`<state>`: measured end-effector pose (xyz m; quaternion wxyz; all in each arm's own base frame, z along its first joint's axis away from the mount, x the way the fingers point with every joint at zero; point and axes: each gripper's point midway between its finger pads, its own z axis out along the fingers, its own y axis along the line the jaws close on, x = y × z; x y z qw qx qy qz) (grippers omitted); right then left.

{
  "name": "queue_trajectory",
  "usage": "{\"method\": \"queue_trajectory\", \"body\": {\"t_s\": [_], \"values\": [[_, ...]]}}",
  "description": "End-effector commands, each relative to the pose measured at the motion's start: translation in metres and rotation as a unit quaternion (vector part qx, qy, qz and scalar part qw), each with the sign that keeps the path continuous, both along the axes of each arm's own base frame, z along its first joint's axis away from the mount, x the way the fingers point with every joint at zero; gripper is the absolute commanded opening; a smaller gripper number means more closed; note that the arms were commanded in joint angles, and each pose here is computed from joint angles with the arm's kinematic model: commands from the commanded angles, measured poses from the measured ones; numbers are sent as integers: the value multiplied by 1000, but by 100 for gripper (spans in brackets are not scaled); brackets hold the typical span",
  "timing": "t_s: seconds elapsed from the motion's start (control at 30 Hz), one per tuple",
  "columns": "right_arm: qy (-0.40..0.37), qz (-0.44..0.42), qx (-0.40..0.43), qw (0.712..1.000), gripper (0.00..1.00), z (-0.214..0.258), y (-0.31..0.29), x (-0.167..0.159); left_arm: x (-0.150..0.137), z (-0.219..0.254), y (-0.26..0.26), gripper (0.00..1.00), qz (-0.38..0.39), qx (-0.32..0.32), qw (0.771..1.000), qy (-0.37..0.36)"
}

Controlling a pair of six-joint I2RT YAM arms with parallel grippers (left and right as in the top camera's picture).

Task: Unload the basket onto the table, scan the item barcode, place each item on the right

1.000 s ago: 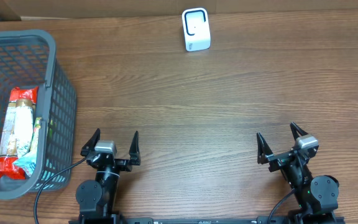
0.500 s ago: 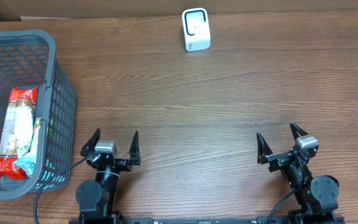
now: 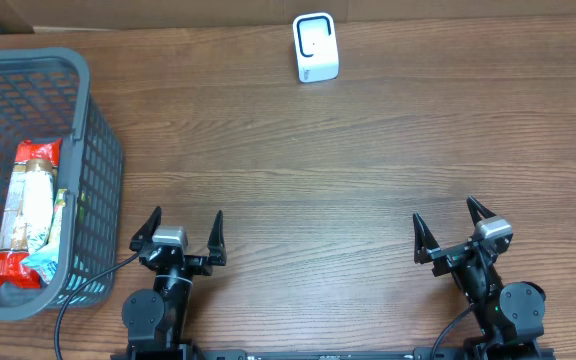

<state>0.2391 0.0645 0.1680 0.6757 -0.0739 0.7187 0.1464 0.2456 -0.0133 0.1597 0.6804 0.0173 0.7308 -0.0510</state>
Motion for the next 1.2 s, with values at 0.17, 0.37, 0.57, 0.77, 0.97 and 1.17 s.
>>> {"method": "queue_trajectory", "body": {"t_s": [0.17,0.37,0.57,0.77,0.97,1.17], "values": [[4,-1,-1,1000,100,-4,0,1,0,-2,1,100,1,8,1000,0],[4,-1,-1,1000,100,-4,0,1,0,-2,1,100,1,8,1000,0],[4,-1,-1,1000,100,-4,0,1,0,-2,1,100,1,8,1000,0],[8,-82,-10,997,100,-7,-27,7,0,-2,1,100,1,8,1000,0],[8,-82,-10,997,100,-8,-27,7,0,-2,1,100,1,8,1000,0],[9,-74,-10,997,100,-8,-24,6,0,-2,1,99,1,8,1000,0]]}}
